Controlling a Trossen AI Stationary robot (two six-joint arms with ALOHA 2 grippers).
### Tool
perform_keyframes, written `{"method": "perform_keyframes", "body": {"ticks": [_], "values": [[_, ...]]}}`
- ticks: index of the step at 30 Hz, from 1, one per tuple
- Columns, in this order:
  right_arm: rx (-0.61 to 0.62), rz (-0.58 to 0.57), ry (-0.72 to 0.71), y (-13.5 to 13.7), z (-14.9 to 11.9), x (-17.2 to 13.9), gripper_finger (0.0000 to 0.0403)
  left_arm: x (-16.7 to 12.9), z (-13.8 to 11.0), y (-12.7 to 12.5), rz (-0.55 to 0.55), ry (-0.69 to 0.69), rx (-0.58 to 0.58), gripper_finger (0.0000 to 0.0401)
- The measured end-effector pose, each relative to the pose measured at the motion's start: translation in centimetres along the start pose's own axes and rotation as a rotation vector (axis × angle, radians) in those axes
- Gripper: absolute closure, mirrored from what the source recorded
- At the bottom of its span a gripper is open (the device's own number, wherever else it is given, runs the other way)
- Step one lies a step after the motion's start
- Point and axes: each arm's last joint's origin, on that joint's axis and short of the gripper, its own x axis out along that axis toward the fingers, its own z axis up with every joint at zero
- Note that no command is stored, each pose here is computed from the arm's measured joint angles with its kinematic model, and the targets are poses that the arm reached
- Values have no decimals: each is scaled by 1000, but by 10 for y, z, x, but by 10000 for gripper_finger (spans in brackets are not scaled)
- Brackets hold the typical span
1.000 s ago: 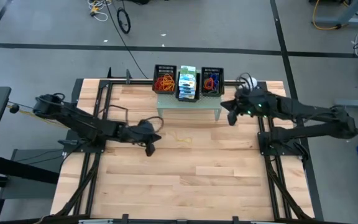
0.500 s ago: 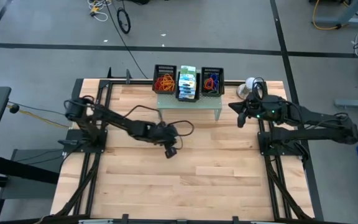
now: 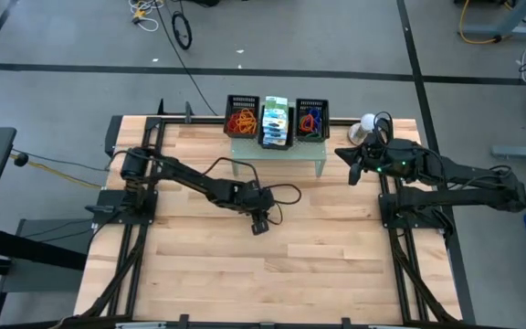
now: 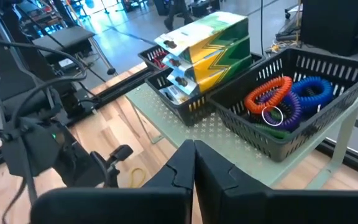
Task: Pick & Place Office Desk Supplies
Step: Put the yellow rubber band into the left black bin on the shelf
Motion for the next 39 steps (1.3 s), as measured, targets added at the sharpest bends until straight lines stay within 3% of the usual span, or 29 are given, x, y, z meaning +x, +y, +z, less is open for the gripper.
{"method": "perform_keyframes", "body": {"ticks": [4, 10, 21, 26, 32, 39], "values": [[5, 1, 3, 0, 0, 0, 394, 5, -1, -1, 4, 8, -19, 297], [-19, 72, 115, 3, -9, 3, 394, 4, 2, -1, 10, -14, -29, 390], [-132, 154, 451, 42, -54, 33, 391, -15, 26, -10, -33, -108, -35, 397], [-178, 132, 516, 68, -85, 59, 352, -24, 3, -17, -48, -131, -70, 398], [-48, 89, 510, 87, -116, 100, 292, -36, -33, -17, -132, -262, -209, 399], [-32, 64, 513, 92, -149, 143, 264, -52, -59, -18, -108, -298, -223, 392]]}}
